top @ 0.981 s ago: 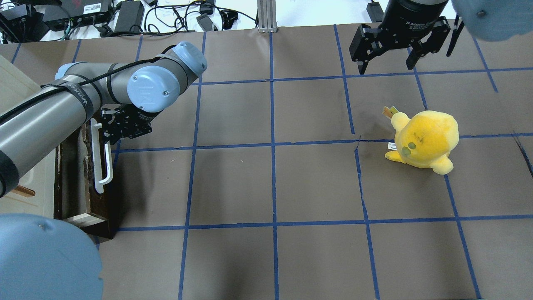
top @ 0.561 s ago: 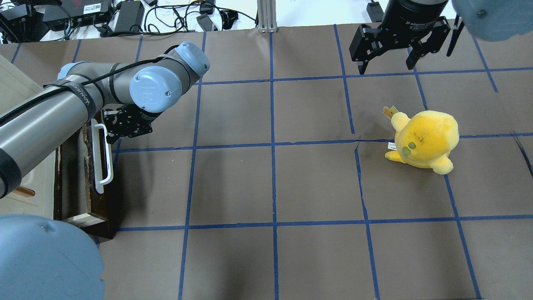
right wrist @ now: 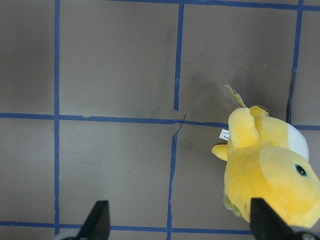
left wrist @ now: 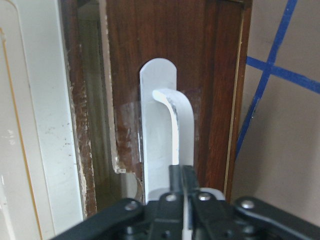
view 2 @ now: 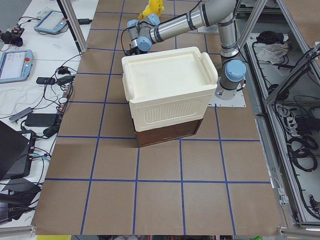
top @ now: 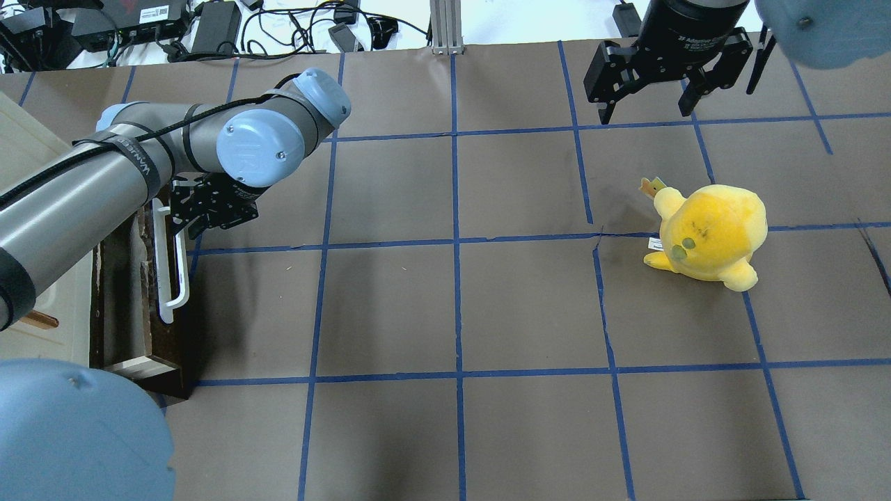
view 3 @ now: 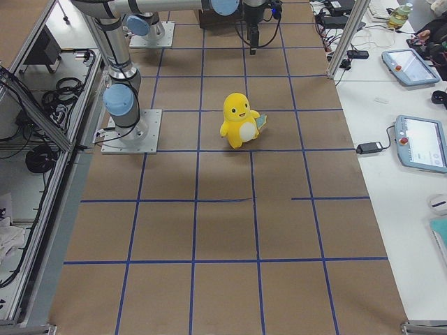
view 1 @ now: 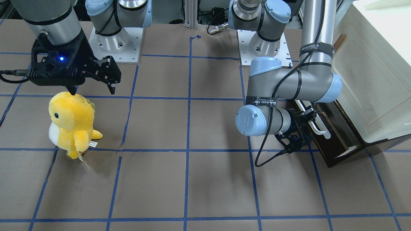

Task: Pull drawer sideways
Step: 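Keep pulling the drawer outward from the cabinet with the left gripper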

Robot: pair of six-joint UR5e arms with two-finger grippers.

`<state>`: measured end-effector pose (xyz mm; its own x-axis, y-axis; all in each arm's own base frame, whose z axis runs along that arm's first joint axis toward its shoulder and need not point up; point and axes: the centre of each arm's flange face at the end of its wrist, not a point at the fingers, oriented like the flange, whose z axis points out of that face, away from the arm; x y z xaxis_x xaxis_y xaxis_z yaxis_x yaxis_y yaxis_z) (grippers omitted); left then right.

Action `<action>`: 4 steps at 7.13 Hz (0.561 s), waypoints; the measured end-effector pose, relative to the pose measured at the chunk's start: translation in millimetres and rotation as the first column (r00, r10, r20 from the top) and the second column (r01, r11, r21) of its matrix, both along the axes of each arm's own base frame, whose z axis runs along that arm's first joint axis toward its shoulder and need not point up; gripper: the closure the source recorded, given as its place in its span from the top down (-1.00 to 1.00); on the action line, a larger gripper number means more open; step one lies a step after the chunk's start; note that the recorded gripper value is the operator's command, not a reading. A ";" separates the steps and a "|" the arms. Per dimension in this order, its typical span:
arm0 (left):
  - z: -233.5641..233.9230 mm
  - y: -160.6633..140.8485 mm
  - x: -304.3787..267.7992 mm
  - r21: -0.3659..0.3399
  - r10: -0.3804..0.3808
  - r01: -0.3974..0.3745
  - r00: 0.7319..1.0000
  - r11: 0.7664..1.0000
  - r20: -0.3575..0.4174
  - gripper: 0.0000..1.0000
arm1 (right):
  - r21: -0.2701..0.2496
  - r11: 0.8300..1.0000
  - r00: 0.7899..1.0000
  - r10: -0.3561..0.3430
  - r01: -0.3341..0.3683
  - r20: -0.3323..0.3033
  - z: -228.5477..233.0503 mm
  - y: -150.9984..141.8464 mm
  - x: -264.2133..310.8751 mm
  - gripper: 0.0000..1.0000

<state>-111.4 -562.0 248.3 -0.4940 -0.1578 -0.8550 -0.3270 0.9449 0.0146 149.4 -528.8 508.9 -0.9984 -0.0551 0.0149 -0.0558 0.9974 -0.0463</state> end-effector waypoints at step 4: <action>-5.5 -1.0 5.6 0.014 0.003 -0.003 1.000 1.000 0.000 0.05 | 0.000 1.000 1.000 -0.001 0.001 -0.001 0.0 0.0 -0.1 1.00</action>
